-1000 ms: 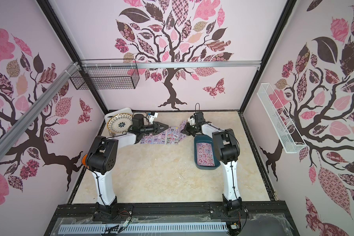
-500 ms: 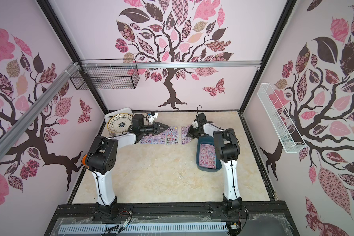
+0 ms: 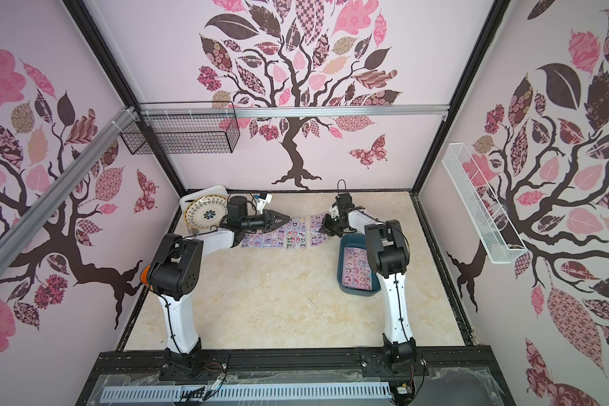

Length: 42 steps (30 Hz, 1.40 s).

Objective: Take the stickers out of the storage box
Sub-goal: Place the sticker at the center of the board.

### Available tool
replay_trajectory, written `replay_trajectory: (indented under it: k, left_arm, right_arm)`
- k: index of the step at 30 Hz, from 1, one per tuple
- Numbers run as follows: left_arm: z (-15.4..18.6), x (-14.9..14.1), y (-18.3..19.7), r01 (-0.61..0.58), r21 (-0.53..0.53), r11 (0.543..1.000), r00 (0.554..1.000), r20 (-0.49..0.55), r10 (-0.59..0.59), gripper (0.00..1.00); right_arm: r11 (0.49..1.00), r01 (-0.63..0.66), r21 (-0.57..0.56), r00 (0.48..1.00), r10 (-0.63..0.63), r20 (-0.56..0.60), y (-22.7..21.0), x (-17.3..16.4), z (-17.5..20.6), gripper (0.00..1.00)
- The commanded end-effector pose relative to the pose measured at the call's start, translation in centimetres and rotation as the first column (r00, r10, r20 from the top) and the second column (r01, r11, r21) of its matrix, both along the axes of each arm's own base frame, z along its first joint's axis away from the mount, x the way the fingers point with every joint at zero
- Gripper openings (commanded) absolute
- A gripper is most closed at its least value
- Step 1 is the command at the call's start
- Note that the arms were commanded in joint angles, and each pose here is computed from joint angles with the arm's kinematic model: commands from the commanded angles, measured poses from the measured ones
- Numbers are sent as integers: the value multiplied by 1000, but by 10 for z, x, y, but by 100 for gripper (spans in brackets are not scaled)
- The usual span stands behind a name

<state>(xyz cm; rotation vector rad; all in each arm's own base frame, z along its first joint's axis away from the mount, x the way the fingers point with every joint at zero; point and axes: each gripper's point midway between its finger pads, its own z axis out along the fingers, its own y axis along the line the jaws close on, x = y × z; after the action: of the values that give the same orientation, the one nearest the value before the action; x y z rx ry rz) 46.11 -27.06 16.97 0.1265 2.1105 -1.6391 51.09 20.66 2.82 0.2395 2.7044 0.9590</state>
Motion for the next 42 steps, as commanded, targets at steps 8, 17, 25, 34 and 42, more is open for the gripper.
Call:
replay_trajectory:
  k: [8,17,25,34,42]
  left_arm:
    - [20,1,-1,20,-15,1000,998,60,-19,26]
    - [20,0,-1,23,-14,1000,998,62,-22,26]
    - [18,1,0,24,-9,1000,998,55,-23,26]
    - [15,2,0,24,-9,1000,998,50,-23,26]
    - [9,5,0,12,4,1000,999,47,-13,26]
  right_arm:
    - [994,6,-110,999,-10,-41,-21,-13,-14,30]
    - [988,15,-153,1000,-17,-13,-35,-16,2,39]
    - [986,36,-163,998,-27,60,-40,-21,34,41]
    - [983,37,-182,989,-11,145,-48,-37,84,43]
    - [978,50,-201,982,-11,190,-66,-80,113,46]
